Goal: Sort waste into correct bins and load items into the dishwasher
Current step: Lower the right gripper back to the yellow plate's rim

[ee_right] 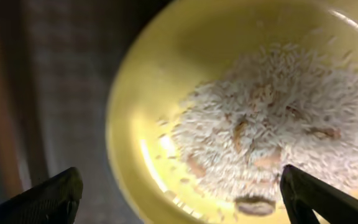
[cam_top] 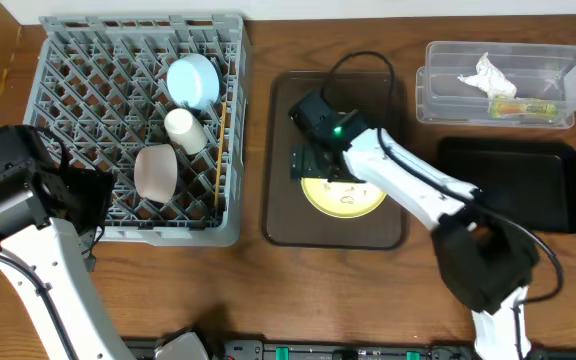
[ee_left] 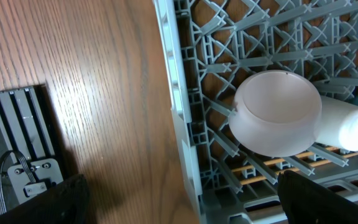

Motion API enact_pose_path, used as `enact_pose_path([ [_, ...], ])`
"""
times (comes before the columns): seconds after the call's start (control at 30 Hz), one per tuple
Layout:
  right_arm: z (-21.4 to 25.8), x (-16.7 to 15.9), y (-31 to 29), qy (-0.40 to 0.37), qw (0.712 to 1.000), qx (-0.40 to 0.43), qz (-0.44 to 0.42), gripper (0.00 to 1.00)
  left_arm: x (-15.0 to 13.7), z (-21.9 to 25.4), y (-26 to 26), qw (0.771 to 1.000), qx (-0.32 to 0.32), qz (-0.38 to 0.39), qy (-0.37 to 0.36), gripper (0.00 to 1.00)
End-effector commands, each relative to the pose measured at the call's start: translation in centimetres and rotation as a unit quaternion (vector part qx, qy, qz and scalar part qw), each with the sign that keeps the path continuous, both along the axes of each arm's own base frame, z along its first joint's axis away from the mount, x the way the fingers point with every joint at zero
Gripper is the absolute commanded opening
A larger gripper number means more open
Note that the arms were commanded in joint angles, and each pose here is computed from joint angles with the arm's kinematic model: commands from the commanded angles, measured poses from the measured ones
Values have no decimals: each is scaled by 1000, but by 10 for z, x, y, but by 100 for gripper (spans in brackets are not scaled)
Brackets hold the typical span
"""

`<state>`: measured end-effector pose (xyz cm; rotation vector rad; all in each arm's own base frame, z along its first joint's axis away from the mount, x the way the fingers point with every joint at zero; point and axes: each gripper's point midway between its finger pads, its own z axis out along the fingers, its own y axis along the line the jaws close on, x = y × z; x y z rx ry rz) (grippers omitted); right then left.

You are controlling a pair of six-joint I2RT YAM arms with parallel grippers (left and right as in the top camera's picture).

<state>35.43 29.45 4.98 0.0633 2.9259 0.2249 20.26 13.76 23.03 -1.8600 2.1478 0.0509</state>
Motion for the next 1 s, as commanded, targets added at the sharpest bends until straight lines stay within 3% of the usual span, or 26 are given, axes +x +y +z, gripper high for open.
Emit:
enact_pose_path([
  [0.0,33,19,11,-35,999,27,11,99,-1,4,1,1000,5,6,-4,98],
  [0.3,51,3,74,-45,988,122,84,99,-1,4,2,1000,5,6,-5,98],
  [0.57,47,7,59,-105,993,28,36,99,-1,4,1,1000,5,6,-4,98],
  [0.83,61,0,44,-15,997,69,38,99,-1,4,1,1000,5,6,-4,98],
  [0.97,86,11,35,-15,996,82,37,98,-1,4,1,1000,5,6,-4,98],
])
